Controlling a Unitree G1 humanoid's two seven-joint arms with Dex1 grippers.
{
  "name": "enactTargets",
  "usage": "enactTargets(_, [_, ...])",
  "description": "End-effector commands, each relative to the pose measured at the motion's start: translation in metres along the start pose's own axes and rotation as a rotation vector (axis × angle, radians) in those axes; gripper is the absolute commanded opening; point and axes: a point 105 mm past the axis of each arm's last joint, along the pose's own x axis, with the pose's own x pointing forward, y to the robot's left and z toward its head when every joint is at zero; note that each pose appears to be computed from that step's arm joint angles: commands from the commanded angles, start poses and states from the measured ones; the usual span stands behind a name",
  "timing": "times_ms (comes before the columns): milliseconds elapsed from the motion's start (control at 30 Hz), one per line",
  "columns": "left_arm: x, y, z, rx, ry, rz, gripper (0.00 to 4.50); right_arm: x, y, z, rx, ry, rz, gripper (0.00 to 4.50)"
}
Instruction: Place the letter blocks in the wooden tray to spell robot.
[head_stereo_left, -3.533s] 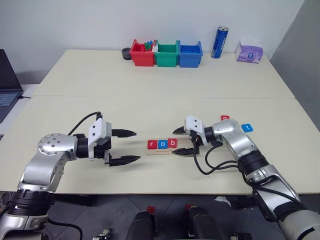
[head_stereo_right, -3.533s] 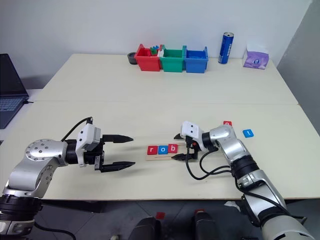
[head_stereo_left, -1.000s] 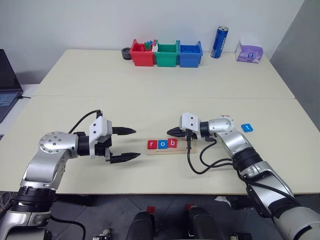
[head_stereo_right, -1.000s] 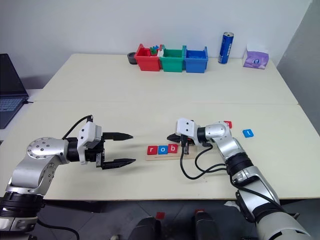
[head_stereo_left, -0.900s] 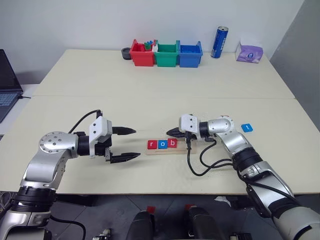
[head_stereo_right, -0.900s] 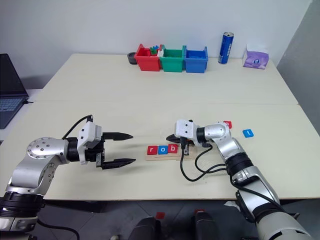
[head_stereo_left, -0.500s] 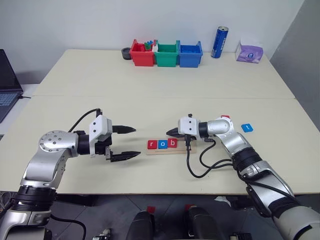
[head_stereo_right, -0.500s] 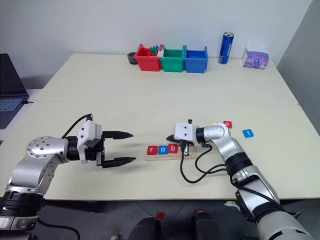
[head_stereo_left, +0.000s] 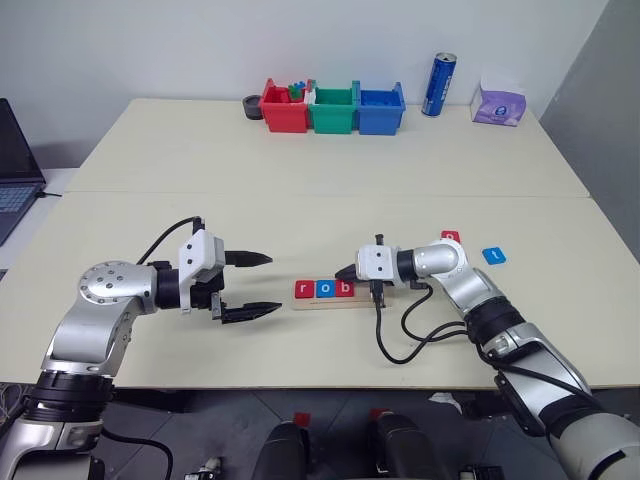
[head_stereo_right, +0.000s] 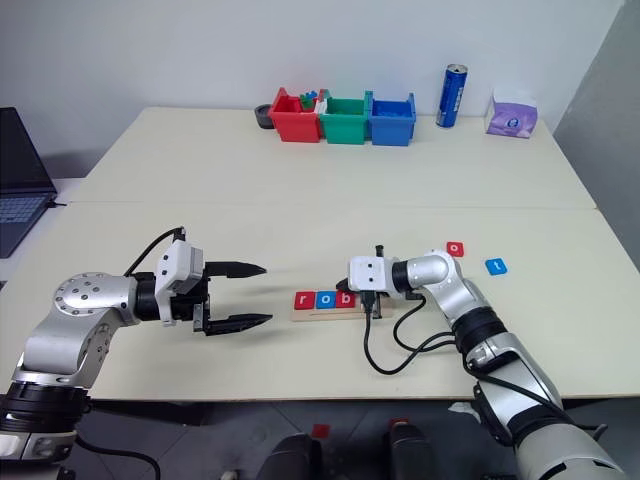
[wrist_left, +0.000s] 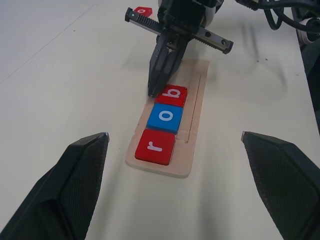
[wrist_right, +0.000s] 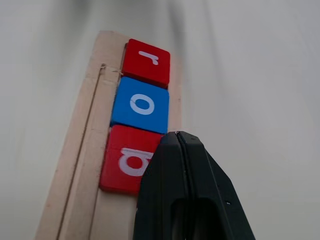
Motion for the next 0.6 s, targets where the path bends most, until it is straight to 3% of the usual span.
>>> enactTargets(33, [-0.001, 0.003, 0.008, 0.042, -0.011, 0.013, 4.5, -0.004, -0.006, 0.011, -0.058, -0.024, -0.005, 0.02])
enactTargets(300, [-0.001, 0.003, 0.007, 0.039, -0.012, 0.019, 4.5, -0.009, -0.017, 0.016, -0.017, -0.056, -0.053, 0.02])
enactTargets(433, [-0.001, 0.001, 0.008, 0.039, -0.016, 0.018, 4.5, -0.028, -0.034, 0.024, 0.102, -0.098, -0.147, 0.02])
enactTargets(600, [0.009, 0.0, 0.027, 0.034, -0.092, 0.046, 4.5, -0.072, -0.046, 0.033, 0.292, -0.126, -0.326, 0.02])
